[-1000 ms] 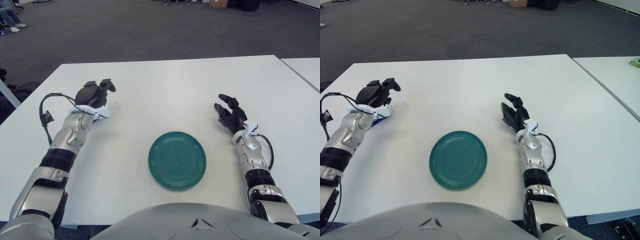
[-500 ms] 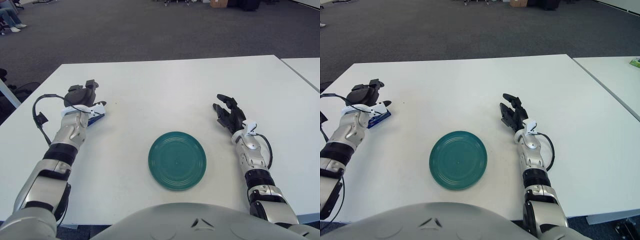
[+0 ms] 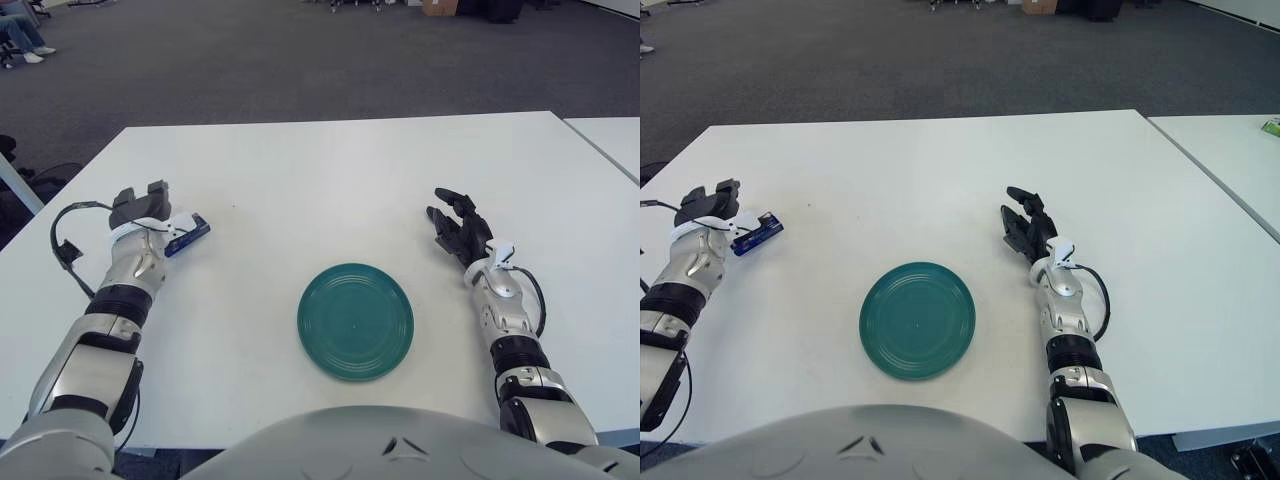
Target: Put the gum into the plate.
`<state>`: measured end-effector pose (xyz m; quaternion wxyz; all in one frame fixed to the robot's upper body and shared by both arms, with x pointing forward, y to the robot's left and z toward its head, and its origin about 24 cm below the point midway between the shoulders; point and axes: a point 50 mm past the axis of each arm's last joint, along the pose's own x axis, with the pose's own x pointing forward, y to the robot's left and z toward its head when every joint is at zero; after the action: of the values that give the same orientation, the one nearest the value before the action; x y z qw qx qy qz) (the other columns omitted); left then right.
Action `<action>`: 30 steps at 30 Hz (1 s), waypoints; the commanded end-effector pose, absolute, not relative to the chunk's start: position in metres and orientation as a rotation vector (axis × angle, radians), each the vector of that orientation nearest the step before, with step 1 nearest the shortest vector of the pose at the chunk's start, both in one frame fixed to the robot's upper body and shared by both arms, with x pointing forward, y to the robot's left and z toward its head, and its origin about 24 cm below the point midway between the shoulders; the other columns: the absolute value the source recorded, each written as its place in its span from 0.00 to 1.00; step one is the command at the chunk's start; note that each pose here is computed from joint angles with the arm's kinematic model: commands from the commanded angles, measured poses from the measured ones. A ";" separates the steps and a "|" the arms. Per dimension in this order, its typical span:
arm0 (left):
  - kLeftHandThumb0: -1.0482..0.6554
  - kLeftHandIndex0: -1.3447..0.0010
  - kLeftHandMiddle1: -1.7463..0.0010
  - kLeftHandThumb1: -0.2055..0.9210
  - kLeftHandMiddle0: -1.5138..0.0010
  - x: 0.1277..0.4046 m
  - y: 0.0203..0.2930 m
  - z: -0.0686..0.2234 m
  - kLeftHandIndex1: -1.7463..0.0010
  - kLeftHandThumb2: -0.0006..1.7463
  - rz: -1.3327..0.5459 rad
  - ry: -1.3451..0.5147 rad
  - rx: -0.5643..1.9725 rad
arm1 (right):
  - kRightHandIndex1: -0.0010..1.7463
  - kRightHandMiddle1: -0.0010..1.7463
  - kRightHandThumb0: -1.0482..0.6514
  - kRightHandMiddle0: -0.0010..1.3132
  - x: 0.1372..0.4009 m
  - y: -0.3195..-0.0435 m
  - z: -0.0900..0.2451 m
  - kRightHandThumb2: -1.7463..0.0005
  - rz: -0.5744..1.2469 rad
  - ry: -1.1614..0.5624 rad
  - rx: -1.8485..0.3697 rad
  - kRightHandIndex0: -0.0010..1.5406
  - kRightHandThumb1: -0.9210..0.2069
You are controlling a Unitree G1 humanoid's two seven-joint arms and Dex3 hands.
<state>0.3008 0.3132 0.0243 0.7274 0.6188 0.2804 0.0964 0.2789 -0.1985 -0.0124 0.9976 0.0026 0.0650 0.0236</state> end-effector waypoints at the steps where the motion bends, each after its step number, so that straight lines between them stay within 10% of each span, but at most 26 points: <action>1: 0.00 1.00 1.00 1.00 1.00 0.307 0.317 0.032 0.89 0.32 0.217 0.617 1.358 | 0.01 0.45 0.25 0.00 0.265 -0.199 -0.035 0.62 0.034 0.248 0.037 0.30 0.00; 30: 0.00 1.00 0.99 1.00 0.93 0.292 0.325 0.007 0.64 0.31 -0.097 0.657 1.317 | 0.00 0.35 0.27 0.00 0.263 -0.197 -0.017 0.58 0.032 0.256 -0.009 0.26 0.00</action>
<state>0.2922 0.3214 0.0051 0.7394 0.6020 0.2992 -0.0359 0.2745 -0.1982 -0.0030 0.9964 -0.0056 0.0831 0.0181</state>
